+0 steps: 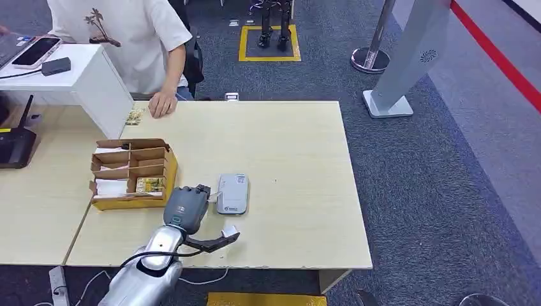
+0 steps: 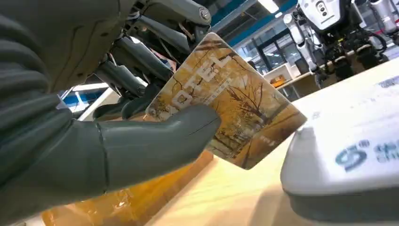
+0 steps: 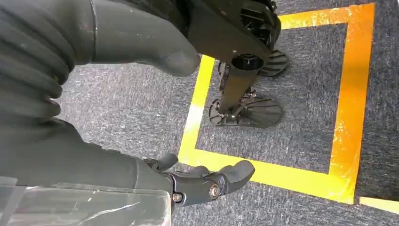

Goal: Pass the card to the sensor for recognition and then transmit it.

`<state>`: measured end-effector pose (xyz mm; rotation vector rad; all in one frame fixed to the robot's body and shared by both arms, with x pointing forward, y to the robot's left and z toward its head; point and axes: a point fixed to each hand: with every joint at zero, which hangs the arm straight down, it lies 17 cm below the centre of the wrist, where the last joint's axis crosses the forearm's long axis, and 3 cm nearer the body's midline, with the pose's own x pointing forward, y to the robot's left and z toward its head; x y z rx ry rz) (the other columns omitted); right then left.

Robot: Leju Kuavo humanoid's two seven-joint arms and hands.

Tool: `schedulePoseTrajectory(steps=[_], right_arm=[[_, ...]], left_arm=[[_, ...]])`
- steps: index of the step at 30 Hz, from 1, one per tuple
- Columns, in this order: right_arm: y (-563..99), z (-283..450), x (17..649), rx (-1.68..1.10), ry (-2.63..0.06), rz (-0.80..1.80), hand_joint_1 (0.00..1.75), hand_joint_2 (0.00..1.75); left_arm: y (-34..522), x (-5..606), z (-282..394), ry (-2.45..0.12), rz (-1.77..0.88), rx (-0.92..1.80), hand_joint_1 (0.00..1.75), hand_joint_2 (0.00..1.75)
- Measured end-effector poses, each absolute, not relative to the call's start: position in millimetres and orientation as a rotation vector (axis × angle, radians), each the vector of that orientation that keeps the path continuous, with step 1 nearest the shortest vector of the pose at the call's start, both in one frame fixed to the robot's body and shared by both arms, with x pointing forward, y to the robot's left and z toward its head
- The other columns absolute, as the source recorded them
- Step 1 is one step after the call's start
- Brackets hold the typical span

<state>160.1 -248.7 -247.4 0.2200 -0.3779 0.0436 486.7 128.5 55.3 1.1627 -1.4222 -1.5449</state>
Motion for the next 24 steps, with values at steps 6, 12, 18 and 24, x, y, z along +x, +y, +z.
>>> schedulePoseTrajectory(steps=[6,12,18,24], right_arm=[[-249,-247,161,0.220,-0.379,0.040,0.00,1.75],[-249,-247,162,0.219,-0.383,0.038,0.00,1.75],[-249,-247,162,0.219,-0.383,0.041,0.00,1.75],[-249,-247,163,0.219,-0.383,0.041,0.00,1.75]], left_arm=[[131,486,48,-1.405,-1.549,1.154,1.75,1.75],[130,483,40,-1.397,-1.533,1.132,1.75,1.75],[127,481,36,-1.393,-1.518,1.113,1.75,1.75],[126,481,35,-1.390,-1.514,1.107,1.75,1.75]])
